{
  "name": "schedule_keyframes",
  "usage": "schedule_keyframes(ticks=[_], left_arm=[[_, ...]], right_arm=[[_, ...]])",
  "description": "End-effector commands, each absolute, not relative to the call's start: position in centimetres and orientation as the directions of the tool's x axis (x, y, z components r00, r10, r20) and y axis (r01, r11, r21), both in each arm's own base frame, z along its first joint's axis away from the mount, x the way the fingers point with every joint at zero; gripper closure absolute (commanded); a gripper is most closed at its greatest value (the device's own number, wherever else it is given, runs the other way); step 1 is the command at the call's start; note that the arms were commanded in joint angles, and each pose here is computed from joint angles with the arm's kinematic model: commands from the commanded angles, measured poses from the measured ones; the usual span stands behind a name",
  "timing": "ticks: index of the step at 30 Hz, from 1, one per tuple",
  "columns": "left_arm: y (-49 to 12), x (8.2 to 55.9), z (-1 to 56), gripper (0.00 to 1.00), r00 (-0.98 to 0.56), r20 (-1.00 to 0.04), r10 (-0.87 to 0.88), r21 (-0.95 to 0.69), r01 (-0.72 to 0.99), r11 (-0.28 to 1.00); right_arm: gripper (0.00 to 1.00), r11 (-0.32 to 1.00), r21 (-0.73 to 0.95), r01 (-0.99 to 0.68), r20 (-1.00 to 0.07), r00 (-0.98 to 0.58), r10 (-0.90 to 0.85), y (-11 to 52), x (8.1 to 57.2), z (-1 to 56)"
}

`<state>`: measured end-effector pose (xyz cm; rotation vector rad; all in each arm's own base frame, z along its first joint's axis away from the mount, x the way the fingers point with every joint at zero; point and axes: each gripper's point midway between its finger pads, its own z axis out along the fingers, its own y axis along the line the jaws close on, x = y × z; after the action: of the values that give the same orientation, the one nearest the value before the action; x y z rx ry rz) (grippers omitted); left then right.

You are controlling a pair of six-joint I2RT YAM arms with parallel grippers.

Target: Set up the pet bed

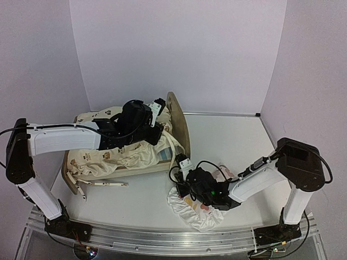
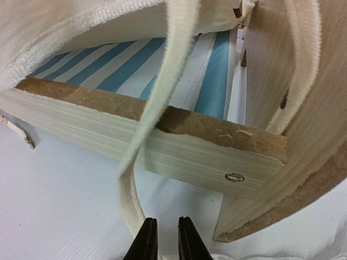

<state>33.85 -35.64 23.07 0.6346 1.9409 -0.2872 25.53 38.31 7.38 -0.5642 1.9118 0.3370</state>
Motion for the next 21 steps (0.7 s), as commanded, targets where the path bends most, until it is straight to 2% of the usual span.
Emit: schedule_keyframes(ticks=[1, 14, 21], left_arm=[[-34.6, 33.7, 26.2, 1.0, -0.303, -0.923, 0.236, 0.041, 0.533, 0.845], [-34.6, 33.3, 26.1, 1.0, -0.302, -0.925, 0.23, 0.029, 0.548, 0.836], [-35.0, 33.2, 26.1, 1.0, -0.304, -0.925, 0.226, 0.017, 0.563, 0.826]], right_arm=[[0.85, 0.889, -0.068, -0.452, -0.941, -0.267, -0.208, 39.2, 27.3, 8.2], [0.77, 0.951, -0.101, -0.291, -0.958, -0.23, -0.172, 38.4, 29.9, 5.9], [0.71, 0.979, -0.067, -0.192, -0.985, -0.145, -0.096, 37.3, 30.9, 5.5]])
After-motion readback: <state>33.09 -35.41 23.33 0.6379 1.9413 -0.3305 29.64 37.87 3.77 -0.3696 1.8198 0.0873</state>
